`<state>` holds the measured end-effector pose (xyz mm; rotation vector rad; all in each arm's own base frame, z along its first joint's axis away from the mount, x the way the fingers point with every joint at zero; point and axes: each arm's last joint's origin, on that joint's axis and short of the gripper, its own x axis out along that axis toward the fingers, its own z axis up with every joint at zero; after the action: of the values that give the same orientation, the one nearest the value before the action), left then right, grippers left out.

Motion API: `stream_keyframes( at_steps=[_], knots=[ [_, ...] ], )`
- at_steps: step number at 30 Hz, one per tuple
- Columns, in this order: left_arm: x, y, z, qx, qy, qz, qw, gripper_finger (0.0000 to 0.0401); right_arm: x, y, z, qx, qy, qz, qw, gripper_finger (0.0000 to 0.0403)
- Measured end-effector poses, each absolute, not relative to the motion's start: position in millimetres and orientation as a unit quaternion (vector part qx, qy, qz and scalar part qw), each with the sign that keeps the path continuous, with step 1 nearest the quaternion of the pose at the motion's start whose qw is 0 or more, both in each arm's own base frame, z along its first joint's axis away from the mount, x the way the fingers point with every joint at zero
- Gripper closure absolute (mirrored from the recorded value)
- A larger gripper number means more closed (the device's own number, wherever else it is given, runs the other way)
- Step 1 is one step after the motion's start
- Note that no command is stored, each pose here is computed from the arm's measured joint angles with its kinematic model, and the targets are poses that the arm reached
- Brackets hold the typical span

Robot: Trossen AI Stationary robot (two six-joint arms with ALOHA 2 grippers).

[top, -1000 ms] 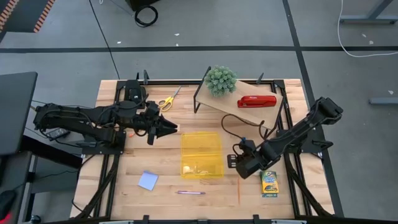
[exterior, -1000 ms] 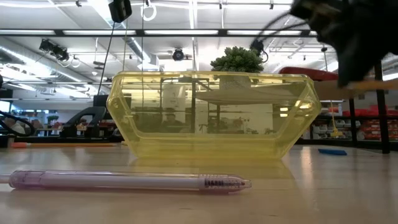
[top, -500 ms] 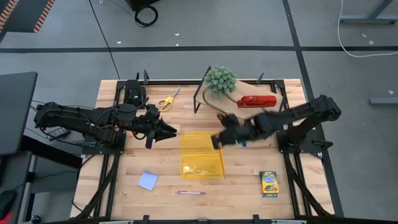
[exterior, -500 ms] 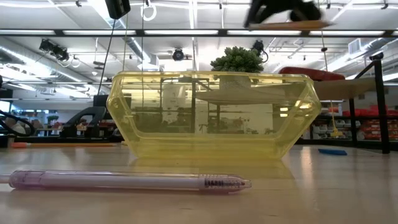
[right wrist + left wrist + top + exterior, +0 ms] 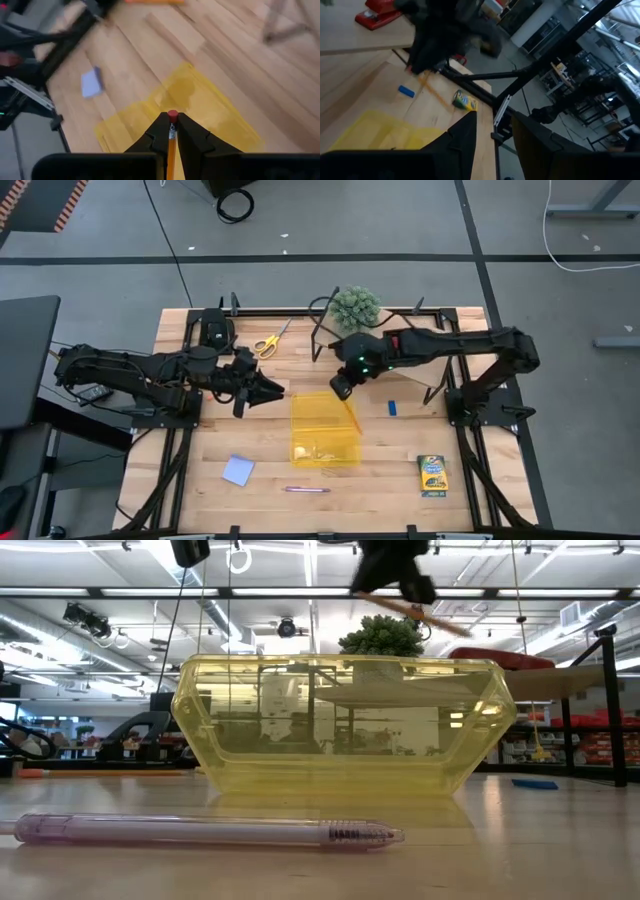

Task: Pack school essentials
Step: Put the right pencil into the supply box

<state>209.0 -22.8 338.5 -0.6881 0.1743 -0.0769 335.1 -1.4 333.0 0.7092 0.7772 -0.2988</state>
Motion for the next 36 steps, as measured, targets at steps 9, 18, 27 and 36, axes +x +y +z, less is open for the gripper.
stream_keyframes(
  at_steps=[9, 18, 27, 36],
  knots=[
    [209, -23, 341, -0.350, 0.073, -0.042, 0.933, 0.0271, 376, 9, 288, 0.324, 0.417, -0.058, 0.847, 0.0368],
    [209, -23, 341, -0.362, 0.075, -0.039, 0.928, 0.0272, 388, 11, 268, 0.314, 0.441, -0.036, 0.840, 0.0368],
    [209, -22, 339, -0.365, 0.082, -0.030, 0.927, 0.0280, 400, 28, 246, 0.316, 0.463, 0.002, 0.828, 0.0368],
    [209, -22, 335, -0.363, 0.098, -0.015, 0.927, 0.0284, 404, 45, 243, 0.272, 0.453, 0.040, 0.848, 0.0363]
  ],
)
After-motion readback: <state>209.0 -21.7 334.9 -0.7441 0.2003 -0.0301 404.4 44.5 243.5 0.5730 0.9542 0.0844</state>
